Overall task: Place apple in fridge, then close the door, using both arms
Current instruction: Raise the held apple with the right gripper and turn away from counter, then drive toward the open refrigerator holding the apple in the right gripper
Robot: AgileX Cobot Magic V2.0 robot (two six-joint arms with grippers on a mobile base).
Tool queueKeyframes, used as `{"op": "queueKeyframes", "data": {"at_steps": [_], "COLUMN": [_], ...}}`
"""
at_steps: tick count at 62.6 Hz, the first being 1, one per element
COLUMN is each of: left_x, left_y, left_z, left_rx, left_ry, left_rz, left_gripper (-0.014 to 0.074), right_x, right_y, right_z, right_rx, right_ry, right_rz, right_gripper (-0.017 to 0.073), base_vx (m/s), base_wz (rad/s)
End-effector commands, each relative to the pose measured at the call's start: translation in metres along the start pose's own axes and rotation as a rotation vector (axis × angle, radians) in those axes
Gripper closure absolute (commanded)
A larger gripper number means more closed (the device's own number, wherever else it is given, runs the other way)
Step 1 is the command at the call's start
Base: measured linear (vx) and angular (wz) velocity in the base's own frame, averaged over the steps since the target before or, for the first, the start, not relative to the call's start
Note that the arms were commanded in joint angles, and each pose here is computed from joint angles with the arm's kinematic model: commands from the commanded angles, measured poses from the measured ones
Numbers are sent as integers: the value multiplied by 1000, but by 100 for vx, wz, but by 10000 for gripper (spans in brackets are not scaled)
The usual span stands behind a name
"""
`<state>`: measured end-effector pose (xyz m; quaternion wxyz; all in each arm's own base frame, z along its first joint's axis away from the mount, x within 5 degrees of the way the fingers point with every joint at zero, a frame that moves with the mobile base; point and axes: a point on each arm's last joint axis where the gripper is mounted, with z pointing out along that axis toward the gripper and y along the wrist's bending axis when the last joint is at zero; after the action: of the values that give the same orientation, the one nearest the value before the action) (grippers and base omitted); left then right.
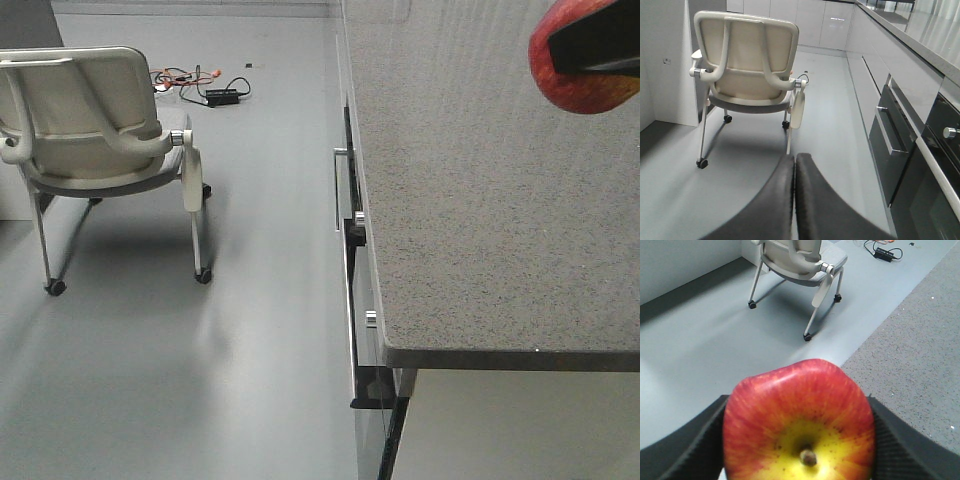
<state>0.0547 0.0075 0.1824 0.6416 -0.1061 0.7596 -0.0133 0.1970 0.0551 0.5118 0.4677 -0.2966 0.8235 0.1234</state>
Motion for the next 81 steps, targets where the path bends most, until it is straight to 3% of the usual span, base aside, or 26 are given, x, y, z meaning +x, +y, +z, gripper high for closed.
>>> {"op": "queueKeyframes", "data": {"at_steps": [1,29,81], "left_x": [2,2,2], "left_y": [-1,-1,-1], "left_z": [1,1,1], "left_rx": [20,20,20], "left_ry": [-53,-53,-53], "left_rz": [-14,-14,-14], "left_gripper": [600,600,600], "right_x": [-11,-11,-11], "right_y": [3,3,3], "right_z": [-14,-14,-14], "right_rx": [27,27,27], "right_ry": [-108,-108,-108], "right_rz": [-9,-9,-9], "right_gripper": [566,566,566], "base_vx": [0,0,-1], "base_wz": [4,20,51]}}
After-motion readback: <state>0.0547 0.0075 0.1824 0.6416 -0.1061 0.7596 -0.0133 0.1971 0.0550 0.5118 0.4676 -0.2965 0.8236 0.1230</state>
